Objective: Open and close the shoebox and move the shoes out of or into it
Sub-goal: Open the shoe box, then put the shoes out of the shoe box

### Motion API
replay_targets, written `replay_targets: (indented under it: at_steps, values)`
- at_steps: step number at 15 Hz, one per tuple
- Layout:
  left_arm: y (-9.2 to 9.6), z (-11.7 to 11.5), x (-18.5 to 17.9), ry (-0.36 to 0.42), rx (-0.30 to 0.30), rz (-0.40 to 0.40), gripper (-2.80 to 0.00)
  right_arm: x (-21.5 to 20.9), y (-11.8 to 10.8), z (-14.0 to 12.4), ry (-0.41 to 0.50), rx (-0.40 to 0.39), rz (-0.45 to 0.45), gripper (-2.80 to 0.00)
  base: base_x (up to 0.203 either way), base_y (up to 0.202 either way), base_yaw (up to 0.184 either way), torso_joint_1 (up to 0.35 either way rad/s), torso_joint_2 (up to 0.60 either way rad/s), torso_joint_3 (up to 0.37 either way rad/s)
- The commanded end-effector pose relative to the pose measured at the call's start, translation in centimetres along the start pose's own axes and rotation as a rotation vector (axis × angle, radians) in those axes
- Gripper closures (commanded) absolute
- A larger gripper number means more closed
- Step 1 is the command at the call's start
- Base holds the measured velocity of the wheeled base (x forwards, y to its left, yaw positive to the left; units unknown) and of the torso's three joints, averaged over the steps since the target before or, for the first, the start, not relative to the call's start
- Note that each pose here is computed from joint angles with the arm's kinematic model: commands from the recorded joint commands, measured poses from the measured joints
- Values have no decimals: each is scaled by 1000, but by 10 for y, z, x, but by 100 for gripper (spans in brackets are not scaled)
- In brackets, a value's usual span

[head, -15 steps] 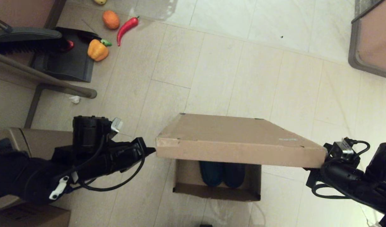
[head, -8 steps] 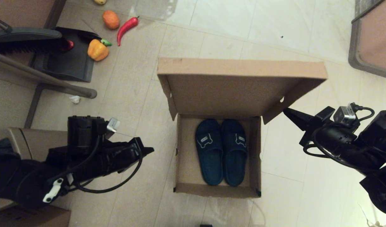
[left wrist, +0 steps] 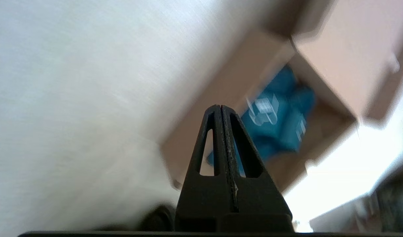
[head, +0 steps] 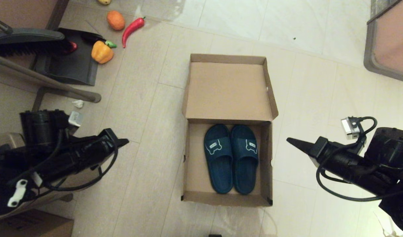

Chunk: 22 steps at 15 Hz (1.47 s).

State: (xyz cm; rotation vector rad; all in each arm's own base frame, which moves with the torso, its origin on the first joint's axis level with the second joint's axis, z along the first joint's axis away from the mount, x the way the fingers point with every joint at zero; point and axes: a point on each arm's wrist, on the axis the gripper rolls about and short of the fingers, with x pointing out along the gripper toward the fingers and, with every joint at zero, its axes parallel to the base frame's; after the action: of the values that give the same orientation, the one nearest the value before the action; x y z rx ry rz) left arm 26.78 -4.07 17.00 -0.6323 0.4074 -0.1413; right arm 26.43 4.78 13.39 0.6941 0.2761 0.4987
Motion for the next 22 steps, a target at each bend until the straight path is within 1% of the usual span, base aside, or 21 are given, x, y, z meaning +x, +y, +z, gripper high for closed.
replay_targets:
  at_steps: [1, 2, 3, 4, 6, 7, 8, 9, 10, 11, 13, 14, 16, 17, 18, 21, 22]
  values:
    - [8, 13, -24, -83, -19, 21, 0, -15, 3, -12, 113, -211, -60, 0, 0, 0, 0, 0, 0, 0]
    - [14, 13, -35, -103, -30, 44, 0, -20, 6, -19, 170, -280, -69, 0, 0, 0, 0, 0, 0, 0]
    - [20, 11, -44, -113, -38, 62, 0, -18, 13, -27, 203, -308, -47, 0, 0, 0, 0, 0, 0, 0]
    - [23, 7, -52, -114, -41, 72, 0, -14, 21, -37, 227, -331, -45, 0, 0, 0, 0, 0, 0, 0]
    - [25, 1, -63, -118, -39, 74, 0, 2, 31, -68, 289, -383, -112, 0, 0, 0, 0, 0, 0, 0]
    - [24, 1, -68, -131, -37, 70, 0, 12, 34, -84, 323, -402, -137, 0, 0, 0, 0, 0, 0, 0]
    - [22, 3, -74, -151, -32, 60, 0, 20, 35, -96, 352, -404, -146, 0, 0, 0, 0, 0, 0, 0]
    - [20, 4, -79, -167, -29, 53, 0, 28, 39, -107, 374, -389, -144, 0, 0, 0, 0, 0, 0, 0]
    - [20, 5, -83, -180, -28, 55, 0, 40, 44, -112, 356, -367, -150, 0, 0, 0, 0, 0, 0, 0]
    - [21, 6, -86, -188, -29, 60, 0, 49, 44, -118, 360, -361, -168, 0, 0, 0, 0, 0, 0, 0]
    - [22, 5, -84, -179, -10, 66, 0, 66, 39, -130, 363, -371, -206, 0, 0, 0, 0, 0, 0, 0]
    - [23, 4, -82, -173, 3, 72, 0, 74, 36, -137, 357, -383, -242, 0, 0, 0, 0, 0, 0, 0]
    - [24, 4, -81, -168, 2, 73, 0, 89, 30, -153, 312, -431, -364, 0, 0, 0, 0, 0, 0, 0]
    - [24, 3, -80, -164, 1, 76, 0, 95, 25, -161, 309, -461, -403, 0, 0, 0, 0, 0, 0, 0]
    - [26, 1, -81, -158, -1, 80, 0, 100, 20, -168, 319, -483, -424, 0, 0, 0, 0, 0, 0, 0]
    - [30, -1, -81, -154, -10, 101, 0, 118, 12, -178, 290, -529, -479, 0, 0, 0, 0, 0, 0, 0]
    - [32, -1, -81, -151, -12, 106, 0, 121, 11, -179, 287, -531, -482, -280, 0, 0, 0, 0, 0, 0]
